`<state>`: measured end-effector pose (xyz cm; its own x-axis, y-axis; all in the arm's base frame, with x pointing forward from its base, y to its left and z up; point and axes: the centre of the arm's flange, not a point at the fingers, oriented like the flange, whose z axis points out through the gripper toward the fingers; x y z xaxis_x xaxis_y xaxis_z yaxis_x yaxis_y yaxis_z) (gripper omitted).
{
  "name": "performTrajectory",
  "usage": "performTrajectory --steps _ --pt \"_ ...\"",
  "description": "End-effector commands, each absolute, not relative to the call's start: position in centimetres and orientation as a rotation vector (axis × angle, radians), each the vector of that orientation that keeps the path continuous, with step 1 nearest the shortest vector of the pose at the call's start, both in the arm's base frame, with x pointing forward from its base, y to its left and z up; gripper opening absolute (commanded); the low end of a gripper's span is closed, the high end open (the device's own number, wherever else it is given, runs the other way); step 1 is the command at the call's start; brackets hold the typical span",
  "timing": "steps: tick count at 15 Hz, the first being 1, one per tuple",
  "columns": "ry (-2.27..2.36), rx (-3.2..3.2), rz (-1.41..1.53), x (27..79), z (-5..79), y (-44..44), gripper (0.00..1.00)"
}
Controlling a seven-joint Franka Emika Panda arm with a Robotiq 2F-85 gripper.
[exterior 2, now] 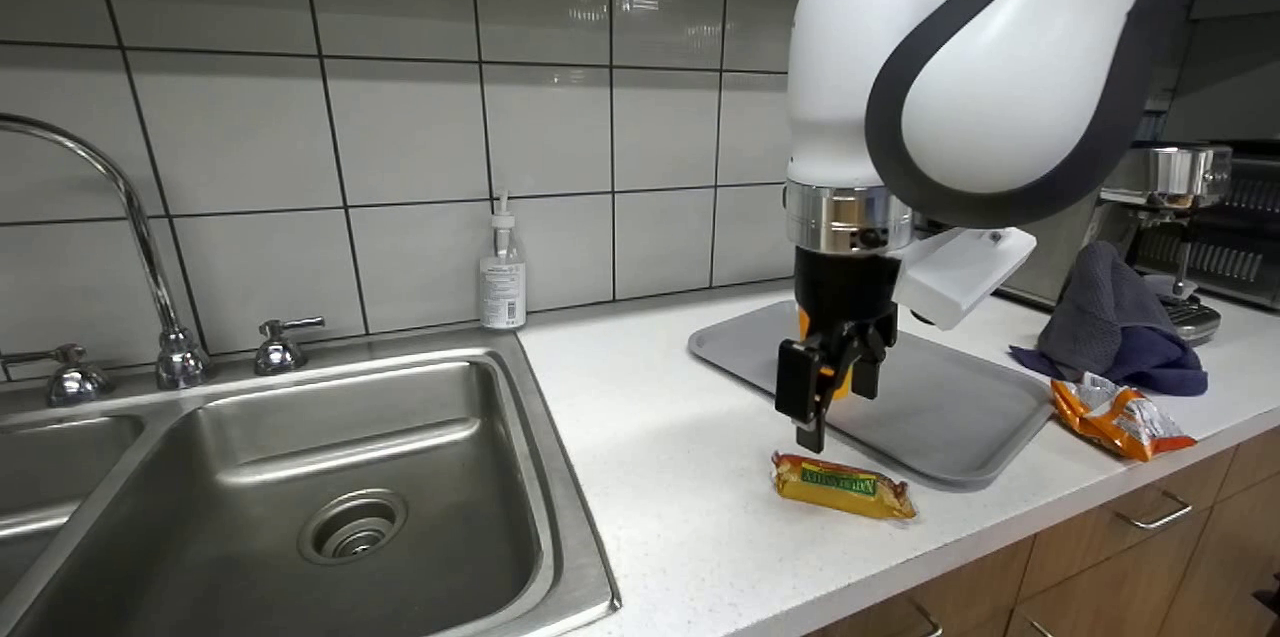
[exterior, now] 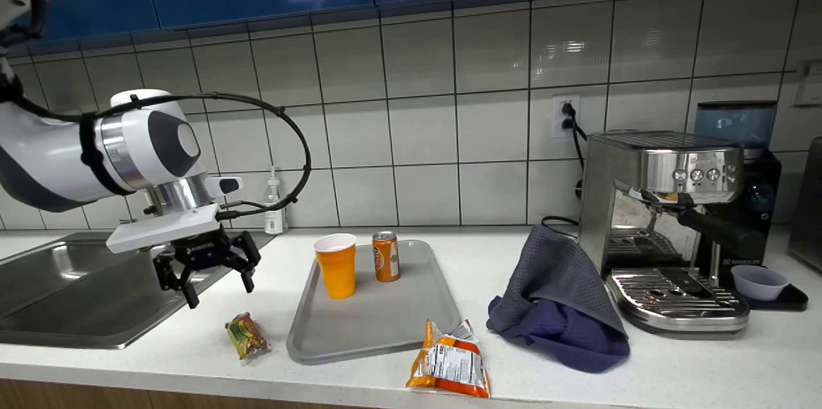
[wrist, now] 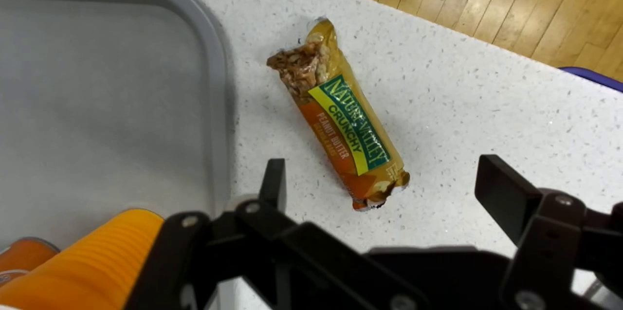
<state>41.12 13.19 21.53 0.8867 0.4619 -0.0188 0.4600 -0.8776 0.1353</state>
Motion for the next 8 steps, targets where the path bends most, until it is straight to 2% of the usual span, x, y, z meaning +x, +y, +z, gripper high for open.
performTrajectory --steps 1,8 --pt "0.853 2.898 0.02 42.4 21.3 12.4 1.0" --pt "1.019 2.851 -0.041 44.2 19.2 11.7 1.0"
